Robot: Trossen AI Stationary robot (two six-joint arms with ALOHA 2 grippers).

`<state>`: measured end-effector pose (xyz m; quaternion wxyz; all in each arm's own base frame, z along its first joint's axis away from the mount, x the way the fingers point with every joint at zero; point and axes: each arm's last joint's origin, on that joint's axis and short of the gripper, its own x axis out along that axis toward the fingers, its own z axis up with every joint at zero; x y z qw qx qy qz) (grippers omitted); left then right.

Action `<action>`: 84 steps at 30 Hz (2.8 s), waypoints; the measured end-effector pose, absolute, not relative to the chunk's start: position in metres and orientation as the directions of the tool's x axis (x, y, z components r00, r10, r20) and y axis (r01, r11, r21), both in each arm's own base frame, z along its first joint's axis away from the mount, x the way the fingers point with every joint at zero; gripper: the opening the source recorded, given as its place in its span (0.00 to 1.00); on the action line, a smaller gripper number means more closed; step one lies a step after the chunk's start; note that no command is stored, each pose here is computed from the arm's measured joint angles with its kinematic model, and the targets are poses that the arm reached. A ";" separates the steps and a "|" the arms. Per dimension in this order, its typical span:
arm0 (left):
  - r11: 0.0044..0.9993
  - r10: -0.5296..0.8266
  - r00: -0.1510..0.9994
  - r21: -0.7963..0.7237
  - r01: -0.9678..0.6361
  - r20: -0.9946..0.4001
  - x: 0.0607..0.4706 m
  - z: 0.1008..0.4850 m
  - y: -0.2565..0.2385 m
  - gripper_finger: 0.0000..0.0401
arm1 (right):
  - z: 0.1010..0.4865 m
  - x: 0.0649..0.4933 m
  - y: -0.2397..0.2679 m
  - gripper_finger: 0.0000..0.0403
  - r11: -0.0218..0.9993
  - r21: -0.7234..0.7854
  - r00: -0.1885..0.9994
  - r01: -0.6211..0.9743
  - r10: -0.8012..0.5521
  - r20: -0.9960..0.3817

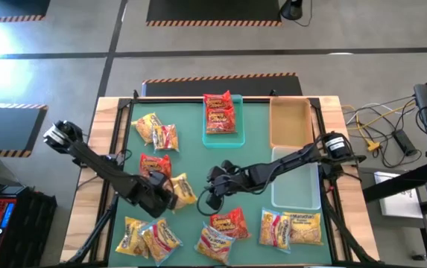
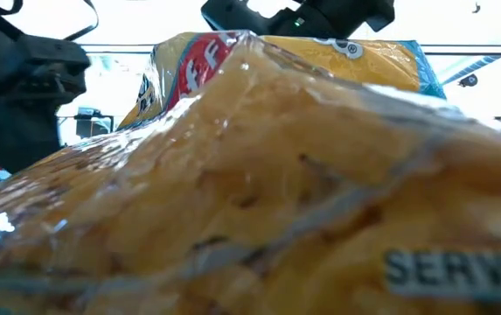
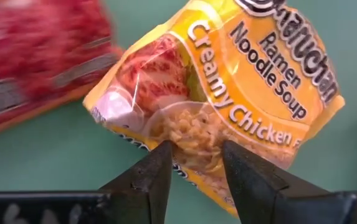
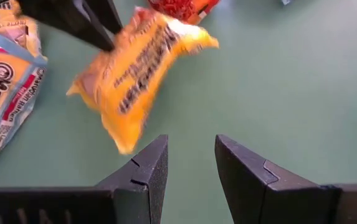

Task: Sort Maruchan noodles
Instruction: Put the yellow noodle pack into the orange bin

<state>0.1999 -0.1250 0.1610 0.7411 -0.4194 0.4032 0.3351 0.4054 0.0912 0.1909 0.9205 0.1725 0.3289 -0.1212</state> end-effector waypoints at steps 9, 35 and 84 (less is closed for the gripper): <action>0.489 0.231 0.488 -0.334 -0.806 -0.841 0.244 0.155 -0.142 0.29 | 0.193 0.406 0.091 0.30 0.911 0.239 0.754 0.336 -0.108 -0.648; 0.497 0.183 0.423 -0.288 -0.818 -0.887 0.257 0.141 -0.143 0.19 | 0.197 0.372 0.085 0.31 0.873 0.174 0.525 0.455 -0.105 -0.844; 0.402 0.229 0.401 -0.289 -0.869 -0.887 0.245 0.130 -0.143 0.19 | 0.191 0.429 0.062 0.45 0.717 0.652 0.765 0.246 0.269 -0.585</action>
